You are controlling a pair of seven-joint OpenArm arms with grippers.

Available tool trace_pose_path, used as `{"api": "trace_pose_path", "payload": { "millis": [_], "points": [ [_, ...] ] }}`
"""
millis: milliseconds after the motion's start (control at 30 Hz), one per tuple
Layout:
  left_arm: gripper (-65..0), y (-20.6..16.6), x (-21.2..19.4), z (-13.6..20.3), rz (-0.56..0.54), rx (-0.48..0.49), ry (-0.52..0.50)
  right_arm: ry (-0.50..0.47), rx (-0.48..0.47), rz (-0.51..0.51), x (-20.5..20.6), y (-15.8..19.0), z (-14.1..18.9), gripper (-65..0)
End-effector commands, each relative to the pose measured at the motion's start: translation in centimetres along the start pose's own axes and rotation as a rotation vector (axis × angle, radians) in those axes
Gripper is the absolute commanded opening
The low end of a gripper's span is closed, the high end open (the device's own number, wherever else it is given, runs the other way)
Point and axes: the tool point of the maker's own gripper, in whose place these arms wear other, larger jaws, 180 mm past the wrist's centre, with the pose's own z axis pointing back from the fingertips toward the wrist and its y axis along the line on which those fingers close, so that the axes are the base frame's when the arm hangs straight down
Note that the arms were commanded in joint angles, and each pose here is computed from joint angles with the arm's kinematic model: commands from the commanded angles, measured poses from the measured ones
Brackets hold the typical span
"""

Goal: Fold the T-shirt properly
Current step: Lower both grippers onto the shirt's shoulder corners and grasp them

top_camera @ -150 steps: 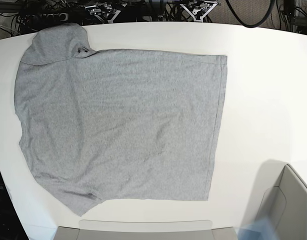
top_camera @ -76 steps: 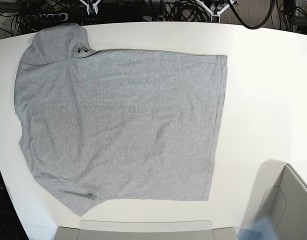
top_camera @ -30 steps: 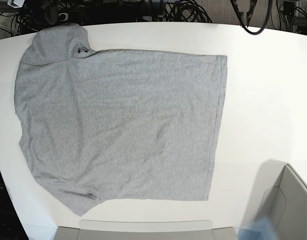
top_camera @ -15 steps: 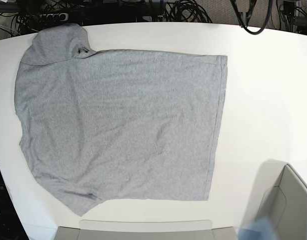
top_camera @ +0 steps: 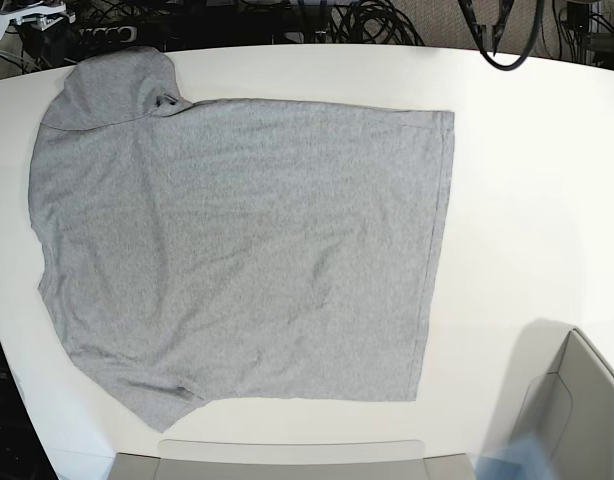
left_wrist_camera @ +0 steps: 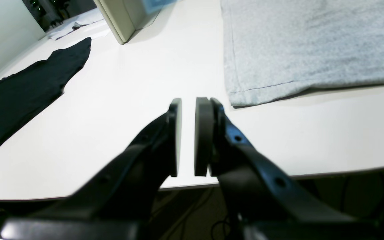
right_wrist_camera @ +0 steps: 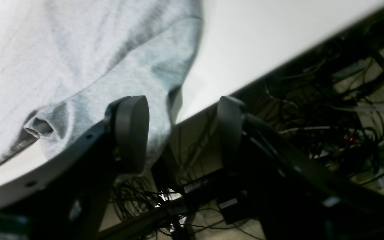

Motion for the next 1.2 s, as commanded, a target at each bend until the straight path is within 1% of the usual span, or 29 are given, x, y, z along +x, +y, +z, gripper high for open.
{"api": "trace_pose_path", "payload": {
  "millis": [0, 100, 167, 233, 333, 400, 500, 600, 700, 833, 900, 1000, 1100, 1167],
  "points": [
    [-56.6, 0.4, 0.5, 0.5, -0.008, 0.001, -0.015, -0.023, 0.018, 0.010, 0.9, 0.3, -0.3, -32.1],
    [-56.6, 0.4, 0.5, 0.5, -0.008, 0.001, -0.015, -0.011, 0.032, 0.008, 1.0, 0.7, -1.6, -32.1],
    [-56.6, 0.4, 0.5, 0.5, -0.008, 0.000, -0.013, 0.027, 0.053, -0.001, 0.6, 1.6, -3.1, -32.1],
    [-56.6, 0.4, 0.5, 0.5, -0.008, 0.000, -0.013, 0.053, 0.042, -0.004, 0.0, 1.2, -3.8, -32.1],
    [-56.6, 0.4, 0.5, 0.5, -0.008, 0.004, -0.013, 0.057, 0.039, -0.028, -0.5, 1.5, -5.2, -32.1],
    [-56.6, 0.4, 0.5, 0.5, -0.008, 0.004, -0.013, 0.078, 0.037, -0.038, -1.0, 1.6, -5.7, -32.1],
    [-56.6, 0.5, 0.5, 0.6, -0.009, 0.005, -0.010, 0.101, 0.032, -0.056, -1.8, 1.8, -5.6, -32.1],
    [-56.6, 0.5, 0.5, 0.6, -0.008, 0.006, -0.012, 0.105, 0.007, -0.058, -2.3, 0.9, -5.5, -32.1],
    [-56.6, 0.4, 0.5, 0.5, -0.009, 0.005, -0.015, 0.102, 0.009, -0.061, -2.4, 0.9, -5.8, -32.1],
    [-56.6, 0.4, 0.5, 0.5, -0.007, 0.008, -0.014, 0.139, 0.107, -0.135, -4.2, 3.6, -5.2, -32.1],
    [-56.6, 0.4, 0.6, 0.4, -0.006, 0.009, -0.017, 0.146, 0.132, -0.173, -5.2, 4.9, -5.2, -32.1],
    [-56.6, 0.2, 0.6, 0.4, 0.001, 0.006, -0.018, 0.158, 0.135, -0.200, -6.3, 5.5, -5.0, -32.1],
    [-56.6, -0.6, 0.8, 0.3, 0.021, -0.011, -0.022, 0.187, 0.148, -0.206, -7.3, 6.1, -4.6, -32.1],
    [-56.6, -1.5, 1.6, -0.1, 0.043, -0.027, -0.040, 0.187, 0.148, -0.206, -7.3, 6.1, -4.6, -32.1]
  ]
}}
